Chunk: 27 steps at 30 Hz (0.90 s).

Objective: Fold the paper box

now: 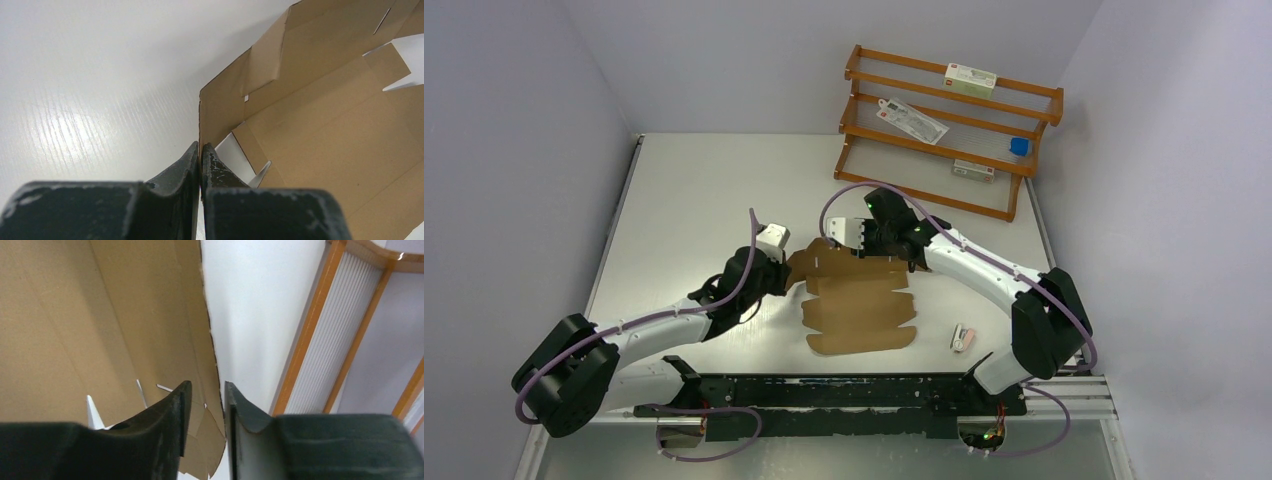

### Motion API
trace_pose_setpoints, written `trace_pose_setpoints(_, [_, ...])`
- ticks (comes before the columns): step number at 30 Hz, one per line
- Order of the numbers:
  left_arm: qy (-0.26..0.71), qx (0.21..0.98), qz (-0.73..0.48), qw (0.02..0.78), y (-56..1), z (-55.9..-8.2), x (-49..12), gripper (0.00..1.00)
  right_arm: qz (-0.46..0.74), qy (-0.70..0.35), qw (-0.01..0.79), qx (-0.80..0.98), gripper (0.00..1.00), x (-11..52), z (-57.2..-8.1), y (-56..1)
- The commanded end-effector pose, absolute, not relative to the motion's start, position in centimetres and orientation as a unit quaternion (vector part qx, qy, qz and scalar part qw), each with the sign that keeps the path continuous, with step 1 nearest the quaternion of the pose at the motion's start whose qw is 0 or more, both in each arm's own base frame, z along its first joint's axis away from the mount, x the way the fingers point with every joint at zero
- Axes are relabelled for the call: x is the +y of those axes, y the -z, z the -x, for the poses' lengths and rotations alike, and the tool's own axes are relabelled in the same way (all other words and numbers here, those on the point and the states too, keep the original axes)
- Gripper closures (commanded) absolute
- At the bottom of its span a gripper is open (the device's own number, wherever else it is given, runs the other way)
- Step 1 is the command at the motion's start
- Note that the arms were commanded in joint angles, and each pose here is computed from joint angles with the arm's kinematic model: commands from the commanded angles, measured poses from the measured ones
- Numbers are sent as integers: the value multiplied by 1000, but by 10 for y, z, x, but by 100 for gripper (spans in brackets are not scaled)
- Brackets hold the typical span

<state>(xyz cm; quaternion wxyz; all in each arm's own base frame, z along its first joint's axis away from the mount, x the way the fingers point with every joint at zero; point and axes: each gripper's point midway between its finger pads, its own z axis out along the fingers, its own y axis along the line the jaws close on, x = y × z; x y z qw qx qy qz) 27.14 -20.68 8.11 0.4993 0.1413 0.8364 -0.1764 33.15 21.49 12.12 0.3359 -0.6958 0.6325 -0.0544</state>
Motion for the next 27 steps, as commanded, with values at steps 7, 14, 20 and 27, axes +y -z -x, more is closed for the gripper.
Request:
trace_pose_setpoints(7, [177, 825, -144, 518, -97, -284, -216, 91, 685, 64, 340, 642, 92, 213, -324, -126])
trace_pose_setpoints(14, [184, 817, -145, 526, -101, -295, -227, 91, 670, 133, 360, 636, 100, 207, -310, -128])
trace_pose_setpoints(20, [199, 805, -146, 540, -112, -309, -243, 91, 659, 166, 386, 624, 100, 210, -293, -120])
trace_pose_setpoints(27, [242, 796, -156, 533, -115, -302, -258, 90, 659, 216, 384, 610, 100, 206, -283, -112])
